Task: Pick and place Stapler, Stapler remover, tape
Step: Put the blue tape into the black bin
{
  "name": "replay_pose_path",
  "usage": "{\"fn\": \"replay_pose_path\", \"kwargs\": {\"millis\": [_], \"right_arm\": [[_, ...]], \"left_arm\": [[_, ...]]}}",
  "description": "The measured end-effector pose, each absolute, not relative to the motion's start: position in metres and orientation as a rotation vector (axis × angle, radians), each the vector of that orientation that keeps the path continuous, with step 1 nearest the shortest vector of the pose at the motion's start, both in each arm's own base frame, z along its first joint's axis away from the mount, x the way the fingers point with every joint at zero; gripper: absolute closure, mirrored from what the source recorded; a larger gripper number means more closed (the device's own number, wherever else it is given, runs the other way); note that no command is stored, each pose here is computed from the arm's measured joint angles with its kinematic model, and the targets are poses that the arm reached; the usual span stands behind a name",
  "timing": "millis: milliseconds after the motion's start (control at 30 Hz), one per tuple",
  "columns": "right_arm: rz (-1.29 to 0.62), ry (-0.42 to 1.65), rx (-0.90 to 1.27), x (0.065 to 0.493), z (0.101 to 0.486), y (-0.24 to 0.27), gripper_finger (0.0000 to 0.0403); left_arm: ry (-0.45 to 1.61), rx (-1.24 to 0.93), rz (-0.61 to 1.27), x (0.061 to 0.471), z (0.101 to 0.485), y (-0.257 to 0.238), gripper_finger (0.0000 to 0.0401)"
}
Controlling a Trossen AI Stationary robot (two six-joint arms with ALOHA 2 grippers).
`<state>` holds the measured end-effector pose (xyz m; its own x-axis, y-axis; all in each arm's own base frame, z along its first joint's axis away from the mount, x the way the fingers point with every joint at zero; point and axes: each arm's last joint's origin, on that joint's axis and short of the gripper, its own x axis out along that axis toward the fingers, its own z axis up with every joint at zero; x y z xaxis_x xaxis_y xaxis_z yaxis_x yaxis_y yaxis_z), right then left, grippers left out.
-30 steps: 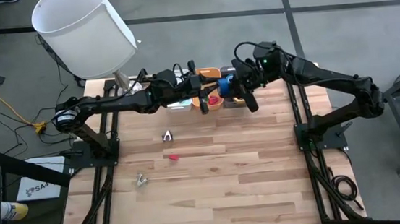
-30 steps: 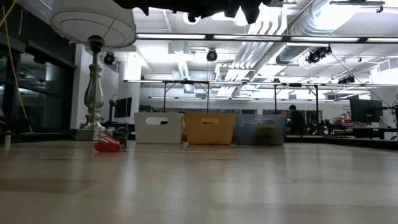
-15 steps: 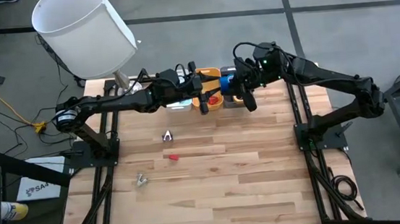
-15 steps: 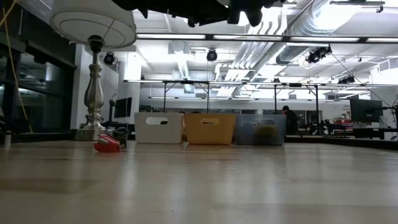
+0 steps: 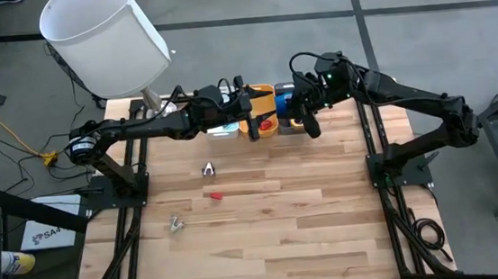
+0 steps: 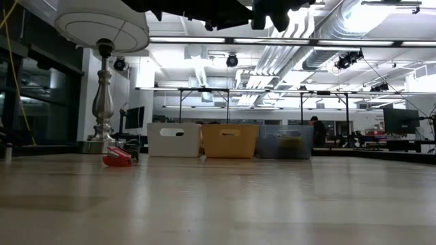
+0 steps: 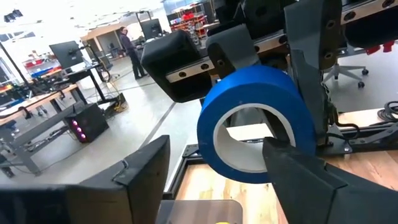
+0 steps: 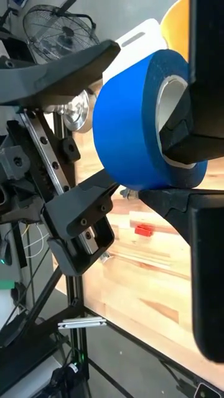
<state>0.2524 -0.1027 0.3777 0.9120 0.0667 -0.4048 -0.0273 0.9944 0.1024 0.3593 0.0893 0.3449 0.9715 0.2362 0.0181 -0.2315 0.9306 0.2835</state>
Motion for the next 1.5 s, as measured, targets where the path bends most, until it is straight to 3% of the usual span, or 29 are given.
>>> {"fn": "replay_pose_path", "kwargs": {"millis": [533, 800, 1067, 1500], "right_arm": [[-0.074, 0.484, 0.094, 0.248, 0.373, -0.11, 0.0369], [-0.206, 0.523, 0.207, 0.237, 0.367, -0.133, 0.0369], [-0.378, 0.67, 0.499, 0.234, 0.331, -0.174, 0.0369], [-0.532, 0.864, 0.709, 0.246, 0.256, -0.234, 0.0369]], "left_arm": [[0.13, 0.345, 0.261, 0.343, 0.352, 0.086, 0.0127], [0.244, 0.345, 0.307, 0.326, 0.355, 0.083, 0.0128], [0.283, 0.34, 0.303, 0.32, 0.356, 0.082, 0.0128], [0.319, 0.312, 0.299, 0.319, 0.352, 0.082, 0.0128]]}}
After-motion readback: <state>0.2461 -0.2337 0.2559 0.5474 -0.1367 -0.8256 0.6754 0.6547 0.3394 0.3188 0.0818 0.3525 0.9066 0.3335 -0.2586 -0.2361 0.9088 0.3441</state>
